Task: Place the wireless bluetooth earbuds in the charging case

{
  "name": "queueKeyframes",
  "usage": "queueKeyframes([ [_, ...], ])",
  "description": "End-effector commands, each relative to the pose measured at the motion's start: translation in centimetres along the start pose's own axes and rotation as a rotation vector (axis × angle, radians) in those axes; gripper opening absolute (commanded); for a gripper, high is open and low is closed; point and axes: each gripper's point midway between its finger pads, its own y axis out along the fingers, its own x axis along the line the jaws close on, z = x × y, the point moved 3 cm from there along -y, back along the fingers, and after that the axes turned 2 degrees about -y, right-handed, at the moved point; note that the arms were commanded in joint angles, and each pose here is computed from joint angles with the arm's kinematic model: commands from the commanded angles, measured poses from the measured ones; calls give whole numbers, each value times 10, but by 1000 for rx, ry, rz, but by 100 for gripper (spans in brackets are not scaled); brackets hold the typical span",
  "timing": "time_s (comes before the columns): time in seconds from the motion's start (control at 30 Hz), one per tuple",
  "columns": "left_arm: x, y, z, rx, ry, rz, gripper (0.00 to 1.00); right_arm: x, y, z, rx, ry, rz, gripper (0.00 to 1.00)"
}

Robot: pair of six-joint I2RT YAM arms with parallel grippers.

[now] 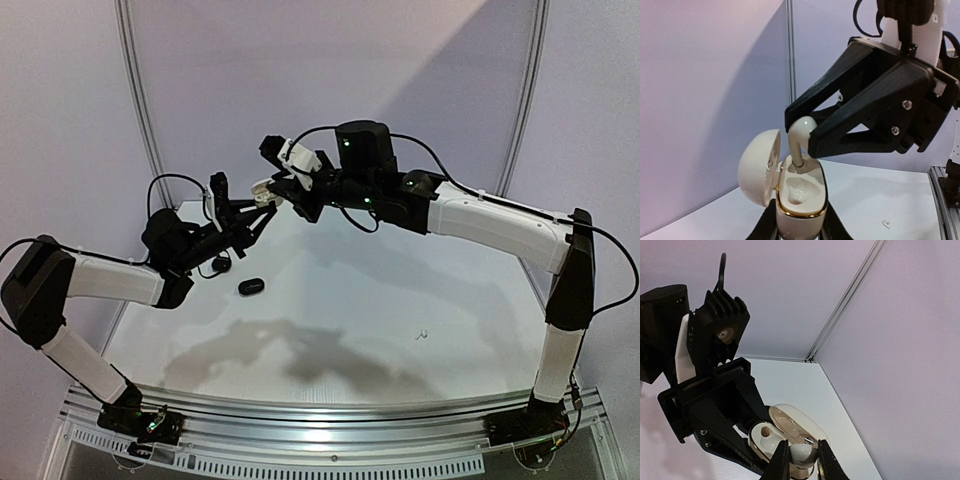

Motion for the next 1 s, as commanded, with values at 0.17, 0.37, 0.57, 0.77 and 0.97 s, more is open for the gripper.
queueKeyframes([
  [0.17,-3,1,-20,-69,39,25,0,13,12,28,104,2,-29,18],
  [0.37,-4,1,-20,-70,38,32,0,13,14,27,100,5,-30,18],
  [0.57,-5,1,-20,-69,29,35,0,12,15,30,114,12,-25,18],
  [0.77,-5,1,-21,-70,28,35,0,11,15,30,118,20,-20,19],
  [0.97,-6,1,-21,-70,27,39,0,10,16,30,121,25,-17,22],
])
